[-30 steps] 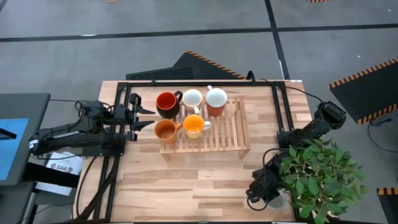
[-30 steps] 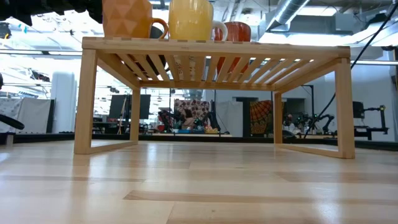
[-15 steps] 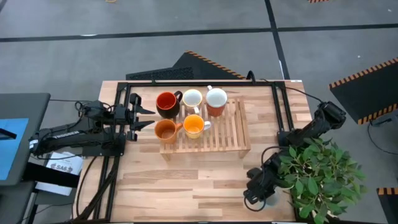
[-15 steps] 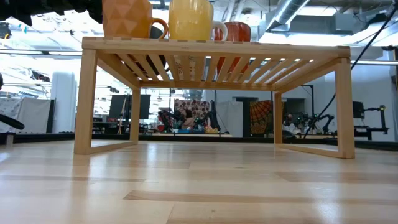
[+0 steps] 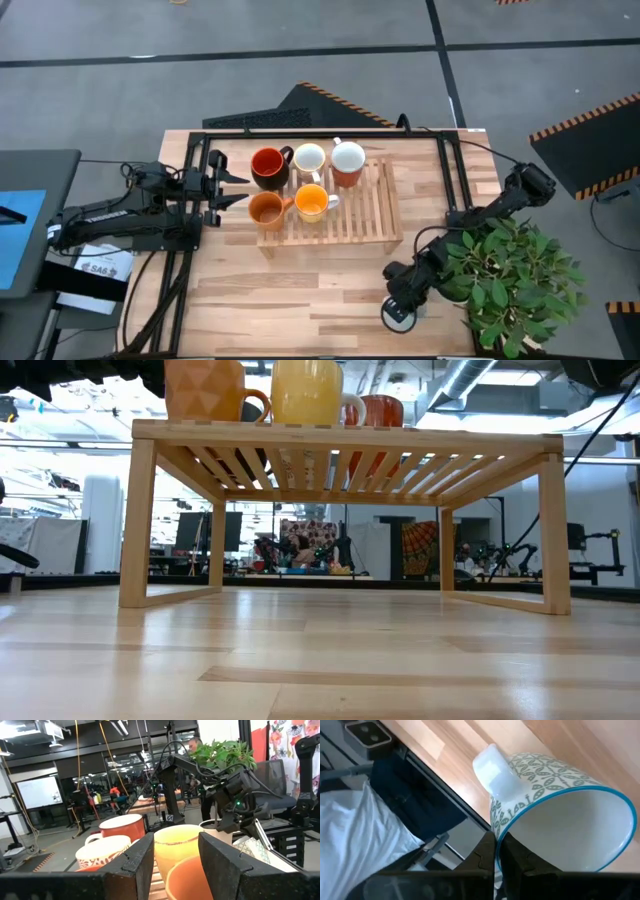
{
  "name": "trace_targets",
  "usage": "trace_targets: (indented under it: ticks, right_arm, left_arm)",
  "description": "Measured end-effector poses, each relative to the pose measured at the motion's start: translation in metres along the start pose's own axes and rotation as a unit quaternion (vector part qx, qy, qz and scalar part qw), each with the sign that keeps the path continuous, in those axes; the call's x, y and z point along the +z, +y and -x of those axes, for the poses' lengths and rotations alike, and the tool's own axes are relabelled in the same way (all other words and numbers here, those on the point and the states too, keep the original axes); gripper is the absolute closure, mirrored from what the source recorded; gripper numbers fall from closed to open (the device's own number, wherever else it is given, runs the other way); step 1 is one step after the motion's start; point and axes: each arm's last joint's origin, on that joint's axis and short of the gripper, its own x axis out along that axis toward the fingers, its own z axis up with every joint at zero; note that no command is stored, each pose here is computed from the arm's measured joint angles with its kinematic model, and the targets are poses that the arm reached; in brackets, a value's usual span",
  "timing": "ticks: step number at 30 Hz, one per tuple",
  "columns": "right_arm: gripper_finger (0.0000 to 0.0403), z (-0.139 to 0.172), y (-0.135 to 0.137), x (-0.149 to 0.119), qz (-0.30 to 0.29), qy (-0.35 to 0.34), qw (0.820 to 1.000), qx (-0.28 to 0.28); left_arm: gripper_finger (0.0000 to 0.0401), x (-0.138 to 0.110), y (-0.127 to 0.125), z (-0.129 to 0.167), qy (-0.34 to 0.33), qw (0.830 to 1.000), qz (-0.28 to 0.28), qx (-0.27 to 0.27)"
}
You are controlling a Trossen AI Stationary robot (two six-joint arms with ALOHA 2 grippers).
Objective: Place coffee mugs
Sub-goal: Put the green patterned mug on the shelf
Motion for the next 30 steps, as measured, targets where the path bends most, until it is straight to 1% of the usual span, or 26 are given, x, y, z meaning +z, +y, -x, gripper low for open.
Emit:
trace_targets:
  ticks: [4, 10, 16, 19, 24, 27, 30]
  right_arm:
    - [0.037, 0.001, 0.003, 0.003, 0.049, -0.004, 0.999, 0.017]
    - [0.0371, 0.003, 0.007, 0.01, 0.113, -0.023, 0.993, 0.038]
    - [0.0371, 0.009, 0.021, 0.021, 0.201, -0.054, 0.972, 0.106]
    - [0.0371, 0.013, 0.029, 0.025, 0.259, -0.075, 0.952, 0.143]
    - [0.0371, 0.02, 0.04, 0.031, 0.333, -0.096, 0.916, 0.2]
    - [0.0371, 0.032, 0.05, 0.034, 0.373, -0.116, 0.896, 0.213]
    - [0.0371, 0.053, 0.062, 0.038, 0.417, -0.144, 0.872, 0.213]
  left_arm:
    - [0.026, 0.0, 0.0, 0.0, 0.0, 1.0, 0.001, 0.001]
    - [0.026, 0.0, 0.002, 0.0, 0.002, 1.0, 0.001, 0.026]
    - [0.026, 0.0, 0.002, 0.0, 0.003, 0.999, 0.01, 0.032]
    - [0.026, 0.0, 0.002, 0.0, 0.003, 0.999, 0.016, 0.033]
    - [0.026, 0.0, 0.003, 0.0, 0.004, 0.999, 0.021, 0.05]
    - [0.026, 0.0, 0.003, 0.0, 0.004, 0.998, 0.027, 0.054]
    - [0.026, 0.0, 0.003, 0.0, 0.003, 0.998, 0.03, 0.055]
